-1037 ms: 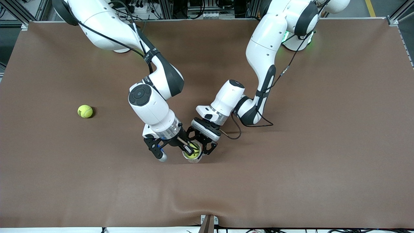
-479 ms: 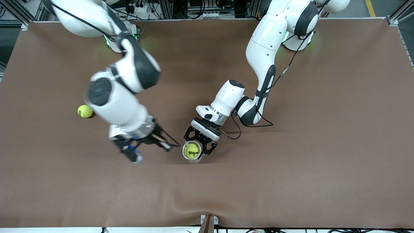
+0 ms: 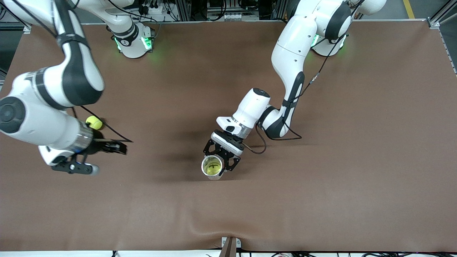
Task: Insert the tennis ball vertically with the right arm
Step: 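Move the right gripper to the second tennis ball and grasp it, then carry the second ball with the right gripper over the can opening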
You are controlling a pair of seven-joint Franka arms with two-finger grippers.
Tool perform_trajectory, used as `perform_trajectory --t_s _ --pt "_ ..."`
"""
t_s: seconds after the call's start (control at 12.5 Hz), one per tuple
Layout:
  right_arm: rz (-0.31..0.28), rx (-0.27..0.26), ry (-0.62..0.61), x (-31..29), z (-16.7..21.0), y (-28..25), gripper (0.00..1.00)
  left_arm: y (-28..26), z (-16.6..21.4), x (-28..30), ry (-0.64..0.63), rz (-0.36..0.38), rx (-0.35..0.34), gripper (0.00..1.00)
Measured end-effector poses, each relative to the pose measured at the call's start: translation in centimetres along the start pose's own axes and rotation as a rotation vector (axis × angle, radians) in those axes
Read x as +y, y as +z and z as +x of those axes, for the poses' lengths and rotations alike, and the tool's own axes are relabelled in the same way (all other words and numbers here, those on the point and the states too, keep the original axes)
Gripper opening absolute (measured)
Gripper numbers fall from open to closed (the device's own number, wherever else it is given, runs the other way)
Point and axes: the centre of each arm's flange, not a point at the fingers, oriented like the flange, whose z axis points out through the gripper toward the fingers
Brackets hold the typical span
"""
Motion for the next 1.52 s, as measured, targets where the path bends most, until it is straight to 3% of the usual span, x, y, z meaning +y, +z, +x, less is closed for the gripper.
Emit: perform_trajectory --t_s 0.16,0.4,0.8,1.2,1.52 --pt "-0.033 -0.066 -0.079 5.3 -2.1 2.2 0.99 0.0 0.0 0.0 0.000 0.000 0.000 0.77" --pt "-0.037 -0.133 -0.188 12.3 -5.3 6.9 1.00 0.0 0.0 0.0 0.000 0.000 0.000 0.77" --pt "-0.023 -0.150 -0.329 21.6 -10.0 16.1 1.00 0.0 0.0 0.0 0.000 0.000 0.000 0.77" --pt "-0.028 -0.145 -0.343 23.0 -13.0 21.2 1.00 0.0 0.0 0.0 0.000 0.000 0.001 0.77" --pt "-0.049 -0.120 -0.347 23.5 -12.6 22.8 1.00 0.0 0.0 0.0 0.000 0.000 0.001 0.78"
